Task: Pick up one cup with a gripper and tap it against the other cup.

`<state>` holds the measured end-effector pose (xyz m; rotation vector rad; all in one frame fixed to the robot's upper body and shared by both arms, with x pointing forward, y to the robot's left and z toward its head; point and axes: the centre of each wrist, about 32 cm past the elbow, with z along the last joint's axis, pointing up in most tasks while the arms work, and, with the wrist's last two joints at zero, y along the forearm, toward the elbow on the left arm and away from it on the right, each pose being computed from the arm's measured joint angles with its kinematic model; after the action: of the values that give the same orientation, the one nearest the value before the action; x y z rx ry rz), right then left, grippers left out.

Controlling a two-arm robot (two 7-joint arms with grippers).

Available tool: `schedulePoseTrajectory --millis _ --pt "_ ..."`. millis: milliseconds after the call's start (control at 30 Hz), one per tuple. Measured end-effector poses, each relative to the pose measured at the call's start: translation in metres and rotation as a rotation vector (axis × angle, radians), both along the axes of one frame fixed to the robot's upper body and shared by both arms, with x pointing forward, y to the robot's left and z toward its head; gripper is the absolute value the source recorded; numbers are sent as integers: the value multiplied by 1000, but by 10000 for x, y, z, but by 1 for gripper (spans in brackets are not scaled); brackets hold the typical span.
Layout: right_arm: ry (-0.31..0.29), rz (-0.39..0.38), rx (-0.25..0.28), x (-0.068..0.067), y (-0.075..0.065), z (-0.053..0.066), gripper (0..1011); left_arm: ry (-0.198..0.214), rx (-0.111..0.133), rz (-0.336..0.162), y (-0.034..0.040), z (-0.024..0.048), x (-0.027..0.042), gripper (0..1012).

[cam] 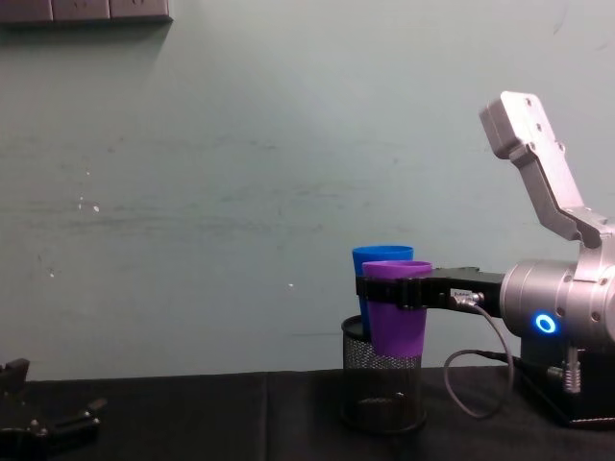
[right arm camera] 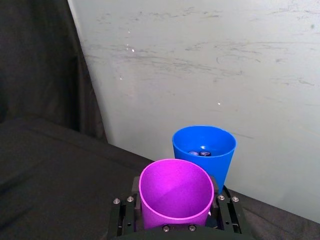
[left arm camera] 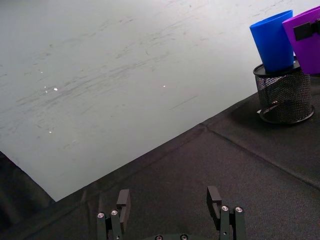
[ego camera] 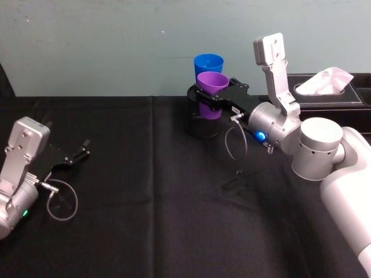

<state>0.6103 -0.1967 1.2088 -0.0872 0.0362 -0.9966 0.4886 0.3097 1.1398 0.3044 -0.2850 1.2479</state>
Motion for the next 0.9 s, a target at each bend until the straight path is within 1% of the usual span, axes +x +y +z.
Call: schedulePoseTrajectory --millis 900 --pt "0 0 0 0 0 0 743 0 0 0 0 0 0 1000"
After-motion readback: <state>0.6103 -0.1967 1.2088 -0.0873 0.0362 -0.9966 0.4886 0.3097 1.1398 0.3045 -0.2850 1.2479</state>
